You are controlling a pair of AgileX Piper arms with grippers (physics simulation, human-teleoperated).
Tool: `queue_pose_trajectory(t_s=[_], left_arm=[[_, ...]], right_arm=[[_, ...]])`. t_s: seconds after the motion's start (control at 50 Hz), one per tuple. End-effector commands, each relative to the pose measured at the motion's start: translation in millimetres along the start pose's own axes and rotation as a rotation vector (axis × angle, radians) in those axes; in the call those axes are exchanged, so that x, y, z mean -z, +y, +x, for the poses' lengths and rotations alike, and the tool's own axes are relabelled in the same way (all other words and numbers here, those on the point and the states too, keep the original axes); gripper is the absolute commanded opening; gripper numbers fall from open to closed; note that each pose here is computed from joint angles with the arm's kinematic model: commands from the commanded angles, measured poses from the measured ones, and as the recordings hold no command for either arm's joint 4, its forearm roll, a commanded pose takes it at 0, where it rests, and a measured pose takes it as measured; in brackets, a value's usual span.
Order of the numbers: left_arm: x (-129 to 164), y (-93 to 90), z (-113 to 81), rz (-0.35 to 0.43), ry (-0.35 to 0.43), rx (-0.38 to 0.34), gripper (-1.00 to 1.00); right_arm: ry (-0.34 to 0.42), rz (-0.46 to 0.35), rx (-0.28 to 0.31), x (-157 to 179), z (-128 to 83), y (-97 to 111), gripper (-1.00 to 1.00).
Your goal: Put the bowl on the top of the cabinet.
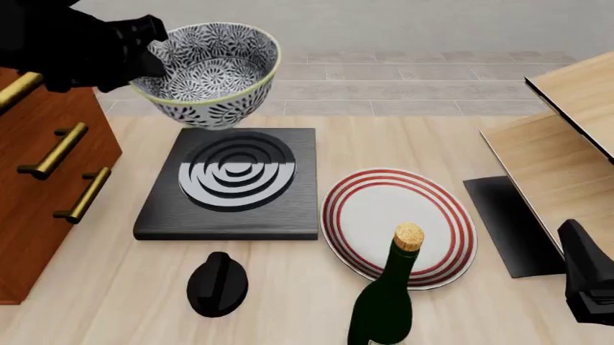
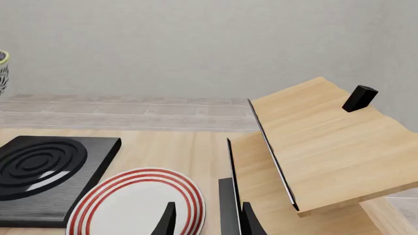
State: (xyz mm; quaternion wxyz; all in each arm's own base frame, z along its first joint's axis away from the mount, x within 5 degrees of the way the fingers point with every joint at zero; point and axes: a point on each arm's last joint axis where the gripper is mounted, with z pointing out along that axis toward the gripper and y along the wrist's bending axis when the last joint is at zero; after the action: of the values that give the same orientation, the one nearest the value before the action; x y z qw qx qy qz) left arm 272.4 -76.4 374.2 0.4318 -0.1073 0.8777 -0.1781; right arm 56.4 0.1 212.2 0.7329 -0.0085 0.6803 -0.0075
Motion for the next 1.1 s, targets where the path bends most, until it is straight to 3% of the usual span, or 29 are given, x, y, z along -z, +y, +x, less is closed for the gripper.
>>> queue_pose_trajectory(t_s=[0.02,0.5,0.6,1.0,1.1], left_arm=[[0,-2.4,-3.6,-0.003,0.014,0.056,-1.00],[16,9.3,-33.2,-0.067,-0.018,0.084,-1.00],[17,21.2,-37.4,-0.105,-0.026,0.109,-1.00],[49,39.4,-69.5,-0.177,-0.104,0.181,-1.00],[58,36.8,-72.5,-0.171,-0.118,0.205,-1.00]], right_arm=[[0.000,0.001,-0.001,0,0,0,1.00],[-0.001,0.002,-0.005,-3,-1,0,1.00],[-0.003,0.004,-0.008,-4,-1,0,1.00],[0.000,0.003,-0.009,-3,-1,0,1.00],[0.000,0.004,-0.012,-3,-1,0,1.00]])
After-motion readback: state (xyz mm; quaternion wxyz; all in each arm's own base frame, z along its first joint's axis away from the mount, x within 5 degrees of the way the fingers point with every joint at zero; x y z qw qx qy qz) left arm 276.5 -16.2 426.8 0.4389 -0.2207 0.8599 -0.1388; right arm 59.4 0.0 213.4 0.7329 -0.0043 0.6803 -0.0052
